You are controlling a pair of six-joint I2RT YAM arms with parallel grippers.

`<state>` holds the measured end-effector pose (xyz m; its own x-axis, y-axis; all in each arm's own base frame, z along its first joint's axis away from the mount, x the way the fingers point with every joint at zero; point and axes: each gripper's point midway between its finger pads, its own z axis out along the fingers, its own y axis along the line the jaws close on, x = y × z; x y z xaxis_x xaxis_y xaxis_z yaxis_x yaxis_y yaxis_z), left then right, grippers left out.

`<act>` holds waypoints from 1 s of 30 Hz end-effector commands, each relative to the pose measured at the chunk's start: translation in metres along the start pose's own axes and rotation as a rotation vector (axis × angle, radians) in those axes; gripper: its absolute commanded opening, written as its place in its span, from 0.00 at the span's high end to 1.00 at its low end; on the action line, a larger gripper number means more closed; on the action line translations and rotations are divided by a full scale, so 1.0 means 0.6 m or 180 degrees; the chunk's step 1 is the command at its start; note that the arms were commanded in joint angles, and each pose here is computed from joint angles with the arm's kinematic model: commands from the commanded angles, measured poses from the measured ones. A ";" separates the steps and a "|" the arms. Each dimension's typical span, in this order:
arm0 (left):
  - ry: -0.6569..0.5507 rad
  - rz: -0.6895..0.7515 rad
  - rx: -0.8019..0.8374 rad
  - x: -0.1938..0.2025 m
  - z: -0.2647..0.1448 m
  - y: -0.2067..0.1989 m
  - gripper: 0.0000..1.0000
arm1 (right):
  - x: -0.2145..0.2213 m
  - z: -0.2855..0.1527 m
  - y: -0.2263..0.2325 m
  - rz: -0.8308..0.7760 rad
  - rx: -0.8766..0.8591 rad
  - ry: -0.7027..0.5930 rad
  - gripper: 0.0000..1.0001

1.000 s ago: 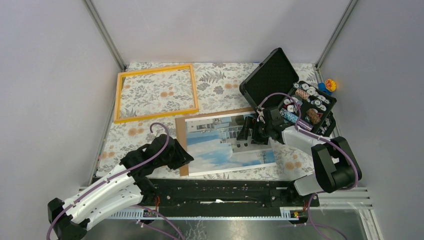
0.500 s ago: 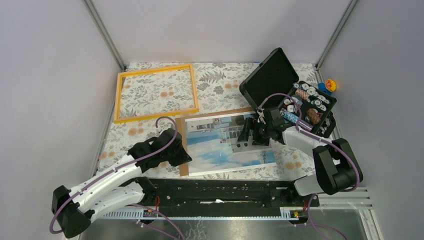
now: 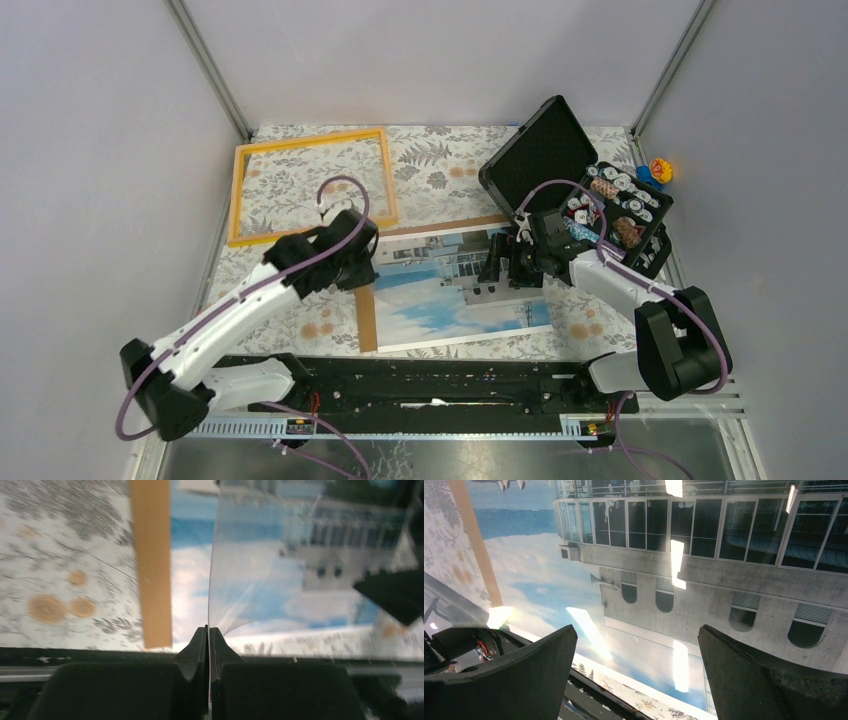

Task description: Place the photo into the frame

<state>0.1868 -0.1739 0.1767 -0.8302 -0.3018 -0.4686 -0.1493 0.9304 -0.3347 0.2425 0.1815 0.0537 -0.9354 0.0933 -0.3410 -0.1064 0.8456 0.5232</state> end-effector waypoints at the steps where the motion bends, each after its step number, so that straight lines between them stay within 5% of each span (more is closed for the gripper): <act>1: -0.0350 0.0107 -0.0780 -0.091 0.002 0.071 1.00 | -0.019 -0.014 0.019 -0.0108 -0.0085 -0.0080 0.00; 10: -0.0605 0.0049 -0.1375 -0.211 0.099 0.173 1.00 | -0.040 0.020 0.058 -0.0100 -0.0278 -0.0237 0.00; 22: -0.0010 -0.0352 -0.1980 -0.224 0.175 0.341 1.00 | -0.062 0.060 0.100 -0.0108 -0.0373 -0.0180 0.01; 30: -0.0171 -0.0586 -0.1836 -0.257 0.169 0.354 0.54 | -0.076 0.083 0.111 0.0240 -0.0428 -0.0164 0.00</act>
<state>0.3173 0.0423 0.0752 -0.7858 -0.4530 -0.4211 -0.5478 0.8258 0.1341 0.2795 0.2455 0.0563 -0.9302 0.1096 -0.3504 -0.1320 0.7909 0.5976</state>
